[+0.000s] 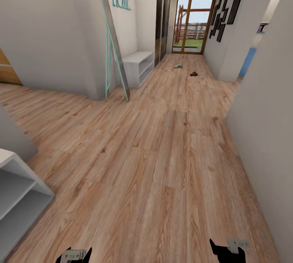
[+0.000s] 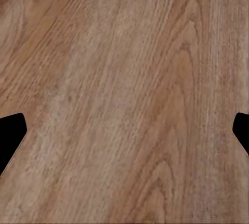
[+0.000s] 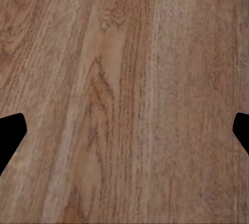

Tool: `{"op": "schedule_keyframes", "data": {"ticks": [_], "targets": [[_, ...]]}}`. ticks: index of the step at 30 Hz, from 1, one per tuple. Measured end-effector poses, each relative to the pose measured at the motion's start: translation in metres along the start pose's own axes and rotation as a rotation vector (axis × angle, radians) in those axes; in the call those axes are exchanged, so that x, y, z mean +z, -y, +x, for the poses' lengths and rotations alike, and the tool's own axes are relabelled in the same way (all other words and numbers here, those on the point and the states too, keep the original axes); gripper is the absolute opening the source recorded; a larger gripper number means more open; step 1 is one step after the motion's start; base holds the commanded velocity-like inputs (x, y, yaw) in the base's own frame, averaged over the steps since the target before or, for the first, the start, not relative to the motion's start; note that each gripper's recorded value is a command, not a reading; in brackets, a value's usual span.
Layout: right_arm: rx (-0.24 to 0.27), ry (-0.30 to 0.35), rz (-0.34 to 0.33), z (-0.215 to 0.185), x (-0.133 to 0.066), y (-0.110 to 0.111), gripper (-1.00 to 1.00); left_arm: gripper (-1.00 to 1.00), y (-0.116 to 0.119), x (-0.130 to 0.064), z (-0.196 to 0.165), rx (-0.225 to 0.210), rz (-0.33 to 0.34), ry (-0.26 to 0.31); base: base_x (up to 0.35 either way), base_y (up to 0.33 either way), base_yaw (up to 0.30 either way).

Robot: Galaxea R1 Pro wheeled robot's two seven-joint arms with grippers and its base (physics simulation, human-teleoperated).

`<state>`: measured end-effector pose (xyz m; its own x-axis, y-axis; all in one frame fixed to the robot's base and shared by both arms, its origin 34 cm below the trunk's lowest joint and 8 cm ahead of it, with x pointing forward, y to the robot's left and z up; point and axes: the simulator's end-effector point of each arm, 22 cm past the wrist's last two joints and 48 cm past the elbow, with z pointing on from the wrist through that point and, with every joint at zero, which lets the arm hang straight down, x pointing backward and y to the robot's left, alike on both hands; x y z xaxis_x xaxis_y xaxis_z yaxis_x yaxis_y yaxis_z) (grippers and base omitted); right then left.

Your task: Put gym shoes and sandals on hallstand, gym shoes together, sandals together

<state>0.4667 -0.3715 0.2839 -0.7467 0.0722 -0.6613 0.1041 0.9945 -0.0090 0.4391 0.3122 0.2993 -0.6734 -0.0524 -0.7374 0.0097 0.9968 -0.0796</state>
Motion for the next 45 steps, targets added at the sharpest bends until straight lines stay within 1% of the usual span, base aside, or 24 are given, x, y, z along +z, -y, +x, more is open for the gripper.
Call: {"op": "schedule_keyframes", "data": {"ticks": [14, 28, 45], "targets": [[0.002, 0.02, -0.001, -0.01, -0.001, 0.0, 1.0, 1.0, 0.001, 0.0, -0.01, 0.002, 0.002, 0.021, 0.34, 0.0, -0.064], [0.002, 0.025, 0.0, -0.012, -0.002, 0.0, 1.0, 1.0, 0.005, 0.001, -0.011, -0.001, 0.007, 0.025, 0.34, 0.0, -0.005], [0.003, 0.046, -0.003, -0.022, -0.004, -0.001, 1.0, 1.0, 0.006, 0.0, -0.022, 0.0, 0.007, 0.048, 0.34, 0.0, 0.0]]}}
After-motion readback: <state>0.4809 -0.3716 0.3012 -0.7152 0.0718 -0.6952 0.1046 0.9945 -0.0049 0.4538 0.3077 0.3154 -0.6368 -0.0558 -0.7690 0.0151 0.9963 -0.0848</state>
